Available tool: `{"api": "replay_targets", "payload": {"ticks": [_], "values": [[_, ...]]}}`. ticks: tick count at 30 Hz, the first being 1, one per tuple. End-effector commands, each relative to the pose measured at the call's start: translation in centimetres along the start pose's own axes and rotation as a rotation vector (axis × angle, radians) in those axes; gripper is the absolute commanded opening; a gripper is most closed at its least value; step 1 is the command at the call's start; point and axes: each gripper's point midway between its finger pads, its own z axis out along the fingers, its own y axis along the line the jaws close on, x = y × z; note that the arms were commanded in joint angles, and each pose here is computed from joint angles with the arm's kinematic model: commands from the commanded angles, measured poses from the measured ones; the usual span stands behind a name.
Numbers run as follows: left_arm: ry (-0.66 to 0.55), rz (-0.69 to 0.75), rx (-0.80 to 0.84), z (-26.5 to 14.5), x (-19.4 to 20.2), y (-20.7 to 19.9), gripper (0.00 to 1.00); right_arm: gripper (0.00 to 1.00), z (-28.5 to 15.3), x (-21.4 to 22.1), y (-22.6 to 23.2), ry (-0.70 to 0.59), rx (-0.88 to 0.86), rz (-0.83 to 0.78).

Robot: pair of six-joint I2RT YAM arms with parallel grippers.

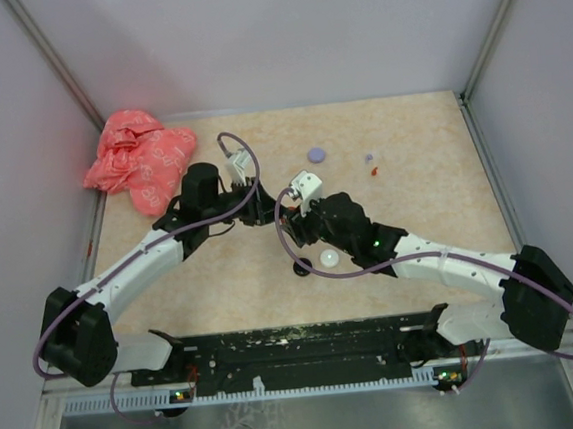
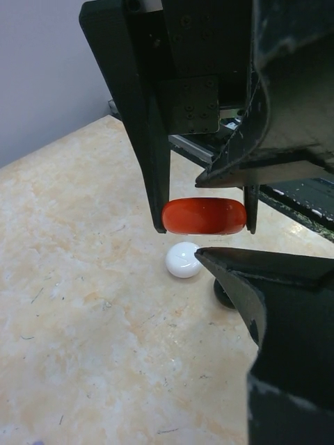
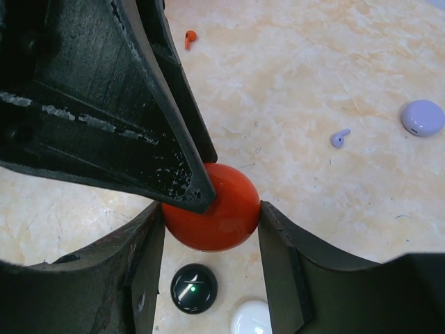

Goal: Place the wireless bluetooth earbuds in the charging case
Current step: Pick up the charging case at the center of the board.

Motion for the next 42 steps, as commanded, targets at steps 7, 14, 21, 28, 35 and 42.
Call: {"api": "replay_targets", "payload": {"ticks": [7,14,21,28,35,42], "values": [[0.019,0.034,0.004,0.0,0.1,0.1,0.40,0.45,0.2,-3.6,0.8,-0.107,-0.016,0.002],[0.018,0.096,0.014,-0.4,-0.3,-0.4,0.14,0.50,0.1,-3.9,1.2,-0.113,-0.036,0.011],[-0.035,0.241,-0.032,-1.9,-2.1,-0.6,0.07,0.68,-1.4,-4.7,1.4,-0.122,-0.071,0.030],[-0.077,0.391,-0.076,-3.7,-3.6,-1.0,0.05,0.69,-4.1,-6.1,0.5,-0.195,-0.213,0.114],[-0.098,0.572,0.014,-5.5,-4.6,-3.9,0.04,0.77,-5.9,-6.9,1.0,-0.300,-0.435,0.141],[-0.058,0.698,0.151,-6.4,-4.0,-6.5,0.06,0.76,-5.9,-6.7,2.7,-0.313,-0.564,0.015]]}}
